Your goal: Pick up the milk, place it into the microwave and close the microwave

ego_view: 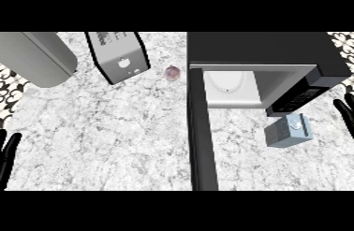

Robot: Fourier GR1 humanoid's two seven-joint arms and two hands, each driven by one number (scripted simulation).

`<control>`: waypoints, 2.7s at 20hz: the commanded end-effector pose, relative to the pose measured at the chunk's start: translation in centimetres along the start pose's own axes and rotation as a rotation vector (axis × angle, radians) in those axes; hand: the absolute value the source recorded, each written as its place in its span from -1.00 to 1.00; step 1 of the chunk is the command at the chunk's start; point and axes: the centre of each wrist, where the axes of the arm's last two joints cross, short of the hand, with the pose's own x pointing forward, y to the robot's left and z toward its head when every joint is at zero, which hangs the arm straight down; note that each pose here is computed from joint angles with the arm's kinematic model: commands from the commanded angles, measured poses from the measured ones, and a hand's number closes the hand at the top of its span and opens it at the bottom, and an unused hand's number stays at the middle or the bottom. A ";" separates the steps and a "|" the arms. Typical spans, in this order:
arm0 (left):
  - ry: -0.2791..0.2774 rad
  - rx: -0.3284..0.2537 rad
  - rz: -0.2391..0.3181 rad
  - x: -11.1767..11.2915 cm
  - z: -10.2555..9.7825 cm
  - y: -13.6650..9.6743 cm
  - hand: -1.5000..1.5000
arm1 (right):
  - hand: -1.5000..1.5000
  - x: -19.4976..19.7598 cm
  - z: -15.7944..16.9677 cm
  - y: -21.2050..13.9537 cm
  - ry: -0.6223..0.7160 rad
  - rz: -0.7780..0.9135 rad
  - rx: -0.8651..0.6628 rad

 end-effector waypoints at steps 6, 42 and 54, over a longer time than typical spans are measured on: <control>0.009 -0.014 0.004 2.8 3.2 1.9 -1.00 | -1.00 -3.2 -0.2 0.4 0.064 0.011 -0.007; 0.014 -0.018 0.026 3.4 4.8 3.1 -1.00 | -1.00 -23.2 5.6 -6.8 0.232 0.081 -0.124; -0.002 -0.028 0.021 2.6 4.7 4.7 -1.00 | -1.00 -25.7 7.2 -6.7 0.220 0.112 -0.119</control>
